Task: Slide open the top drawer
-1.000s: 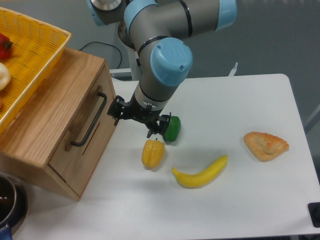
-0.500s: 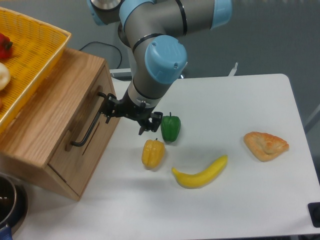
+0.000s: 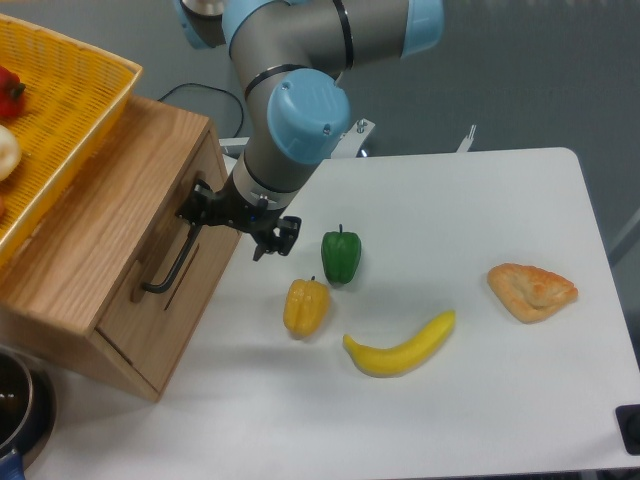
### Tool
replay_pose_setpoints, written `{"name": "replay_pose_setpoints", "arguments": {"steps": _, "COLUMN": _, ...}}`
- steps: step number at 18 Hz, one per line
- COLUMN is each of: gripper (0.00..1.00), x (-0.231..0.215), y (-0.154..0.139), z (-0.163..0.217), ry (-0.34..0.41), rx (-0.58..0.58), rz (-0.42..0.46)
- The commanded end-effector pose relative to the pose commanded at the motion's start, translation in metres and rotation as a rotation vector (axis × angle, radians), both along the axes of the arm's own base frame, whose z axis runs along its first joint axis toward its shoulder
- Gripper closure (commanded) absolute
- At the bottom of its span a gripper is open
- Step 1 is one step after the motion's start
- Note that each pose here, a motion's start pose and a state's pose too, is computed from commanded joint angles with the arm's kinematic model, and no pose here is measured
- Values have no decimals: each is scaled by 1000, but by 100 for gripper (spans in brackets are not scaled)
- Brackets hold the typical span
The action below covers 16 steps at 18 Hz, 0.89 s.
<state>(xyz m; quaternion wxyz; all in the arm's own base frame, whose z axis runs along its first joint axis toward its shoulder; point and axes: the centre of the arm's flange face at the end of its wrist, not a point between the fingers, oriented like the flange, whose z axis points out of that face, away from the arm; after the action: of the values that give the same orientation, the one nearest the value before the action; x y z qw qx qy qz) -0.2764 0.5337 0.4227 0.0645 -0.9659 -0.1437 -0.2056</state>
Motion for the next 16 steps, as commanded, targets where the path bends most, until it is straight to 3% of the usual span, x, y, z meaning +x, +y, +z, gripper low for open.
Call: {"name": "replay_pose_setpoints", "arguments": {"steps": 16, "gripper": 0, "x": 8, "y": 5, "z": -11, "ry": -4, "rx": -23, "rz": -13}}
